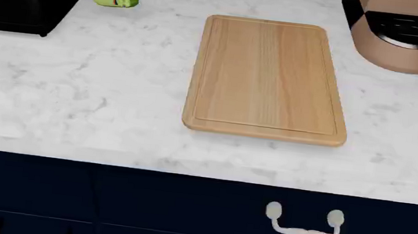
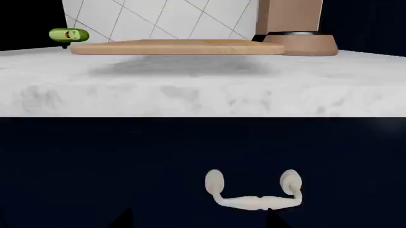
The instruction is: Place the pickle and the onion on separate cutting boards.
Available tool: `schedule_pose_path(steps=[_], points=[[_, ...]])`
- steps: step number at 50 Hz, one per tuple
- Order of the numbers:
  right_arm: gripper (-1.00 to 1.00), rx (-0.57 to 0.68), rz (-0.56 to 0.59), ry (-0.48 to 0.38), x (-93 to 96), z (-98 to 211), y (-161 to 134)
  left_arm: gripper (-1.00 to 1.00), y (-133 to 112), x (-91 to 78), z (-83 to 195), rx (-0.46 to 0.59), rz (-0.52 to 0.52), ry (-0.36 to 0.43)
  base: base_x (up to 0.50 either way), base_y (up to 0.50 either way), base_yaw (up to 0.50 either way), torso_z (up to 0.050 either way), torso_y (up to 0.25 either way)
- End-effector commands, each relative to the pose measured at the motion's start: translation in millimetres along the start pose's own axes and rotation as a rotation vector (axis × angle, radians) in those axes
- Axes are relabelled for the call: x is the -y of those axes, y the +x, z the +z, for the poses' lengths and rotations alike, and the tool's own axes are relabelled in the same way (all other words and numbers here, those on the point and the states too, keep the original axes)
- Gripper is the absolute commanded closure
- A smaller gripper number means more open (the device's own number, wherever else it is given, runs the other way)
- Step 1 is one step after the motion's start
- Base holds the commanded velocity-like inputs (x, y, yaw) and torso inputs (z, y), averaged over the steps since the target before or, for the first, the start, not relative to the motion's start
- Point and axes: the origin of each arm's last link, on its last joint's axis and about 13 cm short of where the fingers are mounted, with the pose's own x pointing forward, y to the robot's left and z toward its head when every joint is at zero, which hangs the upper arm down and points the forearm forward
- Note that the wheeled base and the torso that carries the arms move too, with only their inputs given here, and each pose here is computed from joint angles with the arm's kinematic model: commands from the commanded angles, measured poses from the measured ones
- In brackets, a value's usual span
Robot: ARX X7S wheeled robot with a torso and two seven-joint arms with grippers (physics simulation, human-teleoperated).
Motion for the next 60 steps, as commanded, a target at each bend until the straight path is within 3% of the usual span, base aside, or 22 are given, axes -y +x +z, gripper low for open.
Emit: schedule_pose_path(steps=[1, 2, 3, 4, 5, 13, 14, 16, 17, 18, 31, 32, 33, 34, 51, 60], points=[[-1.00, 0.000, 0.000, 0.000, -0.4, -0.2, -0.1, -1.00, 0.0, -0.1, 0.7, 0.000, 0.000, 0.000, 0.00, 0.00, 0.00, 0.000, 0.000], [-1.00, 0.052, -0.009, 0.032, 1.5, -6.9, 16.6, -1.00, 0.0, 0.6, 0.0, 0.003, -0.005, 0.006, 0.00, 0.00, 0.00, 0.000, 0.000], [-1.00, -0.092, -0.082, 0.109, -3.3, -14.5, -18.3, -1.00, 0.6, 0.6, 0.0, 0.004, -0.005, 0.010, 0.00, 0.00, 0.00, 0.000, 0.000], [-1.00, -0.098, -0.078, 0.123, -3.7, 6.6, -17.3, -1.00, 0.6, 0.5, -0.3, 0.002, -0.005, 0.011, 0.00, 0.00, 0.00, 0.000, 0.000], [-1.00, -0.109, -0.054, 0.110, -4.8, 21.0, -15.3, -1.00, 0.7, 0.1, -0.5, 0.001, -0.004, 0.009, 0.00, 0.00, 0.00, 0.000, 0.000], [-1.00, -0.106, -0.057, 0.116, -5.4, 16.8, -13.0, -1.00, 2.4, -0.8, -0.7, -0.009, 0.007, 0.007, 0.00, 0.00, 0.00, 0.000, 0.000], [-1.00, -0.109, -0.041, 0.100, -5.3, 28.1, -19.5, -1.00, 2.5, -0.8, -1.0, -0.014, 0.008, 0.013, 0.00, 0.00, 0.00, 0.000, 0.000], [-1.00, -0.129, -0.057, 0.133, -5.8, 25.8, -19.5, -1.00, 2.4, -0.7, -1.3, -0.019, 0.010, 0.022, 0.00, 0.00, 0.00, 0.000, 0.000], [-1.00, -0.058, -0.069, 0.131, -4.1, 11.4, -12.5, -1.00, 2.1, -0.8, -1.0, -0.017, 0.011, 0.022, 0.00, 0.00, 0.00, 0.000, 0.000], [-1.00, -0.128, -0.055, 0.127, -5.3, 18.5, -15.2, -1.00, 2.0, -0.6, -0.6, -0.016, 0.010, 0.021, 0.00, 0.00, 0.00, 0.000, 0.000], [-1.00, -0.120, -0.062, 0.139, -4.4, 18.7, -15.4, -1.00, 2.9, -1.2, -1.4, -0.024, 0.009, 0.008, 0.00, 0.00, 0.00, 0.000, 0.000], [-1.00, -0.120, -0.055, 0.137, -4.9, 19.2, -15.5, -1.00, 2.9, -1.3, -1.1, -0.026, 0.010, 0.006, 0.00, 0.00, 0.00, 0.000, 0.000], [-1.00, -0.056, 0.006, -0.006, -1.5, 7.6, -1.4, -1.00, 0.1, 0.0, 0.1, 0.000, 0.000, 0.000, 0.00, 0.00, 0.00, 0.000, 0.000], [-1.00, -0.001, 0.000, 0.000, -0.2, 0.2, 0.3, -1.00, 0.0, 0.1, -0.1, -0.002, -0.001, 0.001, 0.00, 0.00, 0.00, 0.000, 0.000], [-1.00, 0.005, -0.009, -0.040, -0.8, 3.7, -1.5, -1.00, 1.0, 0.5, -1.5, -0.012, 0.001, 0.012, 0.00, 0.00, 0.00, 0.000, 0.000], [-1.00, 0.010, -0.016, -0.058, -1.3, 4.5, -2.4, -1.00, 0.6, 0.8, -1.1, -0.006, 0.000, 0.021, 0.00, 0.00, 0.00, 0.045, 0.067]])
